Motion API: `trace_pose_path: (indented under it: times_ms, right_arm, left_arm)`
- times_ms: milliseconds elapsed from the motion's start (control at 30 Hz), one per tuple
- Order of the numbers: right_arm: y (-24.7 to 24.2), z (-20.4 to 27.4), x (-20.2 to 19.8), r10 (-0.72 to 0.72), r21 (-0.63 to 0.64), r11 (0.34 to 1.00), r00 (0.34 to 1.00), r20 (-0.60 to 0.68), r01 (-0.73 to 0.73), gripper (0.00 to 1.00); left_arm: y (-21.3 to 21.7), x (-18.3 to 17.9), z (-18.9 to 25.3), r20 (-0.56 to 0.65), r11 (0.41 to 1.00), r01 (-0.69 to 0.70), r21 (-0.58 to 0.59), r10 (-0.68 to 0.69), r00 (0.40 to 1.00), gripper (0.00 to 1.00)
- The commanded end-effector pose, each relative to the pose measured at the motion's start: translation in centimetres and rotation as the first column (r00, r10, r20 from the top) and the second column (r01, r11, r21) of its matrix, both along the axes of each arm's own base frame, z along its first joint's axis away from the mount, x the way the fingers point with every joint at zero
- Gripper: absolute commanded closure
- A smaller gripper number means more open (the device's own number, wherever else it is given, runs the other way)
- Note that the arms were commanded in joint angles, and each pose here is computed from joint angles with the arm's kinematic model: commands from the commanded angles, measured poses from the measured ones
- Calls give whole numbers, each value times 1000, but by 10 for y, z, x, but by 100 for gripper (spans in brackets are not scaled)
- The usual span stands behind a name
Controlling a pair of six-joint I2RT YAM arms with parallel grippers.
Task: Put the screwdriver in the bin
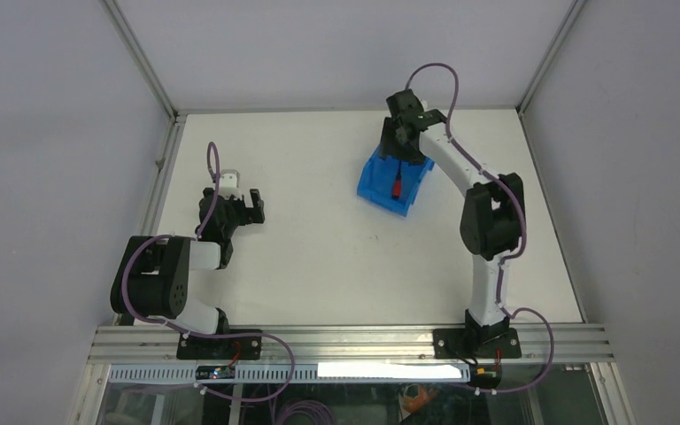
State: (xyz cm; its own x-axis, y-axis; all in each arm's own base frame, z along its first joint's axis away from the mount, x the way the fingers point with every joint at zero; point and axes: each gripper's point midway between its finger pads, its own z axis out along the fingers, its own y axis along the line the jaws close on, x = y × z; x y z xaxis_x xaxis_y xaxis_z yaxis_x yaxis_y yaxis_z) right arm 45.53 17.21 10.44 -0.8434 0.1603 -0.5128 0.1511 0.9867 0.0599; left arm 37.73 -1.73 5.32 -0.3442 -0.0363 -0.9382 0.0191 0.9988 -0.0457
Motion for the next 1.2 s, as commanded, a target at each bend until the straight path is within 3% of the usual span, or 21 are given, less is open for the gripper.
trace_pose_path:
  times_ms: [0, 33, 67, 267, 400, 533, 833, 1000, 1167]
  right_arm:
    - [-13, 111, -9, 30, 30, 999, 971, 237, -38, 15]
    - [-17, 120, -15, 39, 33, 998, 964, 263, -49, 3]
    - [-22, 127, -21, 46, 39, 997, 956, 289, -60, 1]
    - [-88, 126, -49, -44, 140, 990, 896, 442, -21, 1]
    - [-143, 88, -74, -154, 131, 986, 853, 499, 101, 1]
    - [-162, 57, -86, -177, 108, 984, 801, 572, 141, 1]
    - [-193, 3, -103, -317, 49, 940, 810, 493, 338, 1]
    - [-182, 2, -102, -247, 43, 965, 839, 486, 259, 2]
    - [-180, 7, -104, -235, 58, 969, 825, 515, 240, 3]
  left_arm:
    - [1, 16, 26, 98, 1000, 7, -16, -5, 995, 1]
    - [0, 16, 26, 99, 1000, 7, -16, -6, 995, 1]
    - [0, 16, 26, 98, 1000, 8, -16, -6, 995, 1]
    - [0, 16, 26, 98, 1000, 8, -16, -6, 995, 1]
    - [0, 16, 26, 97, 1000, 7, -16, -6, 995, 1]
    - [0, 16, 26, 98, 1000, 7, -16, -5, 995, 1]
    - [0, 16, 26, 98, 1000, 8, -16, -6, 995, 1]
    - [0, 16, 26, 98, 1000, 8, -16, -6, 995, 1]
    - [0, 16, 26, 98, 1000, 8, -16, -6, 995, 1]
